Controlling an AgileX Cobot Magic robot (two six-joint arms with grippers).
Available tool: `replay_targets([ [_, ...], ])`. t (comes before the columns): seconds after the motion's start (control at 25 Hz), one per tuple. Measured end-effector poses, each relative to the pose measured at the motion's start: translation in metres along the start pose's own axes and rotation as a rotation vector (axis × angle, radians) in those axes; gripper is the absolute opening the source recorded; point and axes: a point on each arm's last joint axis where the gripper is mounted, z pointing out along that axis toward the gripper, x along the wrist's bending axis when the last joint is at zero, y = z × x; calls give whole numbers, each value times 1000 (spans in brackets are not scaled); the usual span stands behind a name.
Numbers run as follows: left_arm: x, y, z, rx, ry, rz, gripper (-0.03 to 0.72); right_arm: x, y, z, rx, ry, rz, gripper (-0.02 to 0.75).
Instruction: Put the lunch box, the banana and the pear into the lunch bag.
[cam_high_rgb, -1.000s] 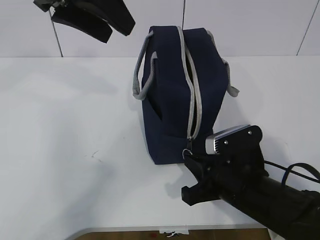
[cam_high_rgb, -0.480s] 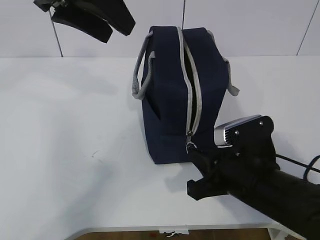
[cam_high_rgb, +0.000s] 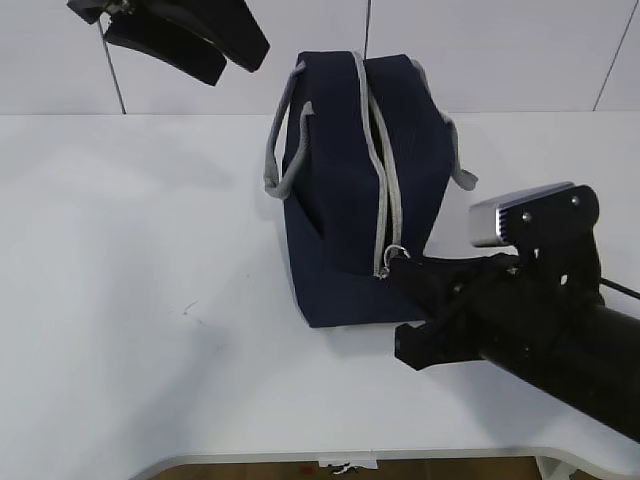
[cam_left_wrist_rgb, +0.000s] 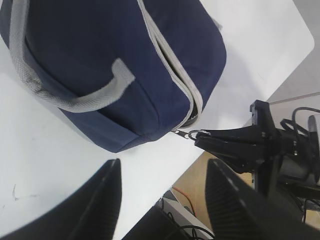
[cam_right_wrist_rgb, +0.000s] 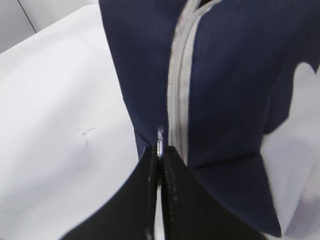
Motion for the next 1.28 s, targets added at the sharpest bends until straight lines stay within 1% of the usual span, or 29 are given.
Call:
replay_targets([
  [0.16,0,0,0,0,0,0,406,2,9,-4,3,5,4,1],
  [0.84,0,0,0,0,0,0,403,17,69,7,-25,38,-66,1],
  [0.92,1,0,0,3,11,5,403,19,77,9,-33,41,-65,1],
  [1.04,0,-2,3,24,69,45,403,21,86,10,-42,44,-74,1],
  [1.08,-5,-3,6,31,62,58,403,21,88,10,-46,42,-70,1],
  [1.16,-6,-4,8,42,83,74,403,21,92,12,-52,34,-59,1],
  [1.2,-10,-5,10,48,76,85,403,21,93,12,-53,32,-56,1],
  [1.28,-7,-12,19,90,104,92,403,22,97,12,-61,31,-50,1],
])
